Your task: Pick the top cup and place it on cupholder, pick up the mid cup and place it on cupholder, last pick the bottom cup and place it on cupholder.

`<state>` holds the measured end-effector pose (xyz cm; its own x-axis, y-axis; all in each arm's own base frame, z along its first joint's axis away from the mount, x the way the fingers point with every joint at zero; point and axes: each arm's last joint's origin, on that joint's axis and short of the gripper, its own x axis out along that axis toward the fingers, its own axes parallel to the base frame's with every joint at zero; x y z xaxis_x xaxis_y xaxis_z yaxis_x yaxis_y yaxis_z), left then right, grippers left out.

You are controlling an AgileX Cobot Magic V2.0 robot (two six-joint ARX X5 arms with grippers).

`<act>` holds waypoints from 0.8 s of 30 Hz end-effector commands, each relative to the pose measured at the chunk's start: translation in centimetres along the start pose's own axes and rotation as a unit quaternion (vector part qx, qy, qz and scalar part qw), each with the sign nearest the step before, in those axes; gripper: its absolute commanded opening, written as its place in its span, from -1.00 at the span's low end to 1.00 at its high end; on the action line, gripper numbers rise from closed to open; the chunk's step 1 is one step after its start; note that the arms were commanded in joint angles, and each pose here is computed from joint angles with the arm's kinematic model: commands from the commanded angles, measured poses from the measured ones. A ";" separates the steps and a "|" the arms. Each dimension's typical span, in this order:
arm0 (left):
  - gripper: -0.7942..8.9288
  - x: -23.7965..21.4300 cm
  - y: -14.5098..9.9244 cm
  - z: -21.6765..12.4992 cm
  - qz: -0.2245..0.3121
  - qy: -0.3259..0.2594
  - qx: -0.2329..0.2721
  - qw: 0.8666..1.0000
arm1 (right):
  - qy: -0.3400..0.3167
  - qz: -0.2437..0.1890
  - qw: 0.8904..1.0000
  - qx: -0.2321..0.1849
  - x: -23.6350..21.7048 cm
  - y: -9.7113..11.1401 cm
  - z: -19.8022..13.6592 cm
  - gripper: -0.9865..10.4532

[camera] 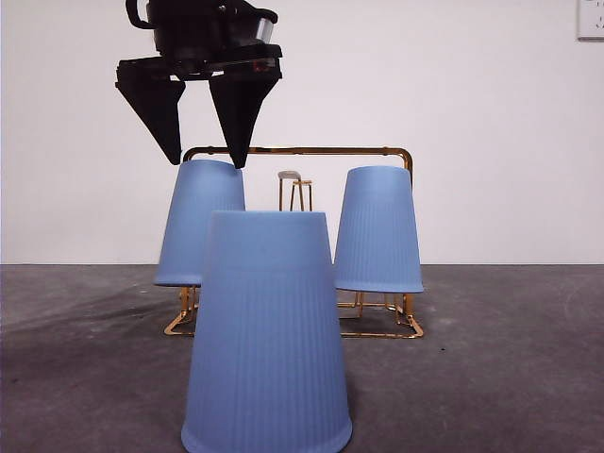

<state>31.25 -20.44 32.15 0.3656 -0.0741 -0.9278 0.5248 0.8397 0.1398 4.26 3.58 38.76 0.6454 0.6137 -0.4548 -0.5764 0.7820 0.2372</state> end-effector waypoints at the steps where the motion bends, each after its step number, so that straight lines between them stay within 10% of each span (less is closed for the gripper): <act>1: 0.14 -1.2 -0.1 0.4 -0.004 -0.020 -0.003 1.000 | -0.004 0.001 1.000 0.002 0.0 0.1 0.3 0.14; 24: 0.14 -19.1 0.3 -15.8 -0.134 -0.214 0.023 0.967 | 0.136 0.115 0.984 -0.003 8.3 2.3 5.6 0.14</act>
<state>12.70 -10.41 44.32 0.4897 -0.4940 -0.7185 0.6540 0.7531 -0.0720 10.64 10.34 40.03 0.3540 0.7115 -0.6069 -0.6733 0.6443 0.3627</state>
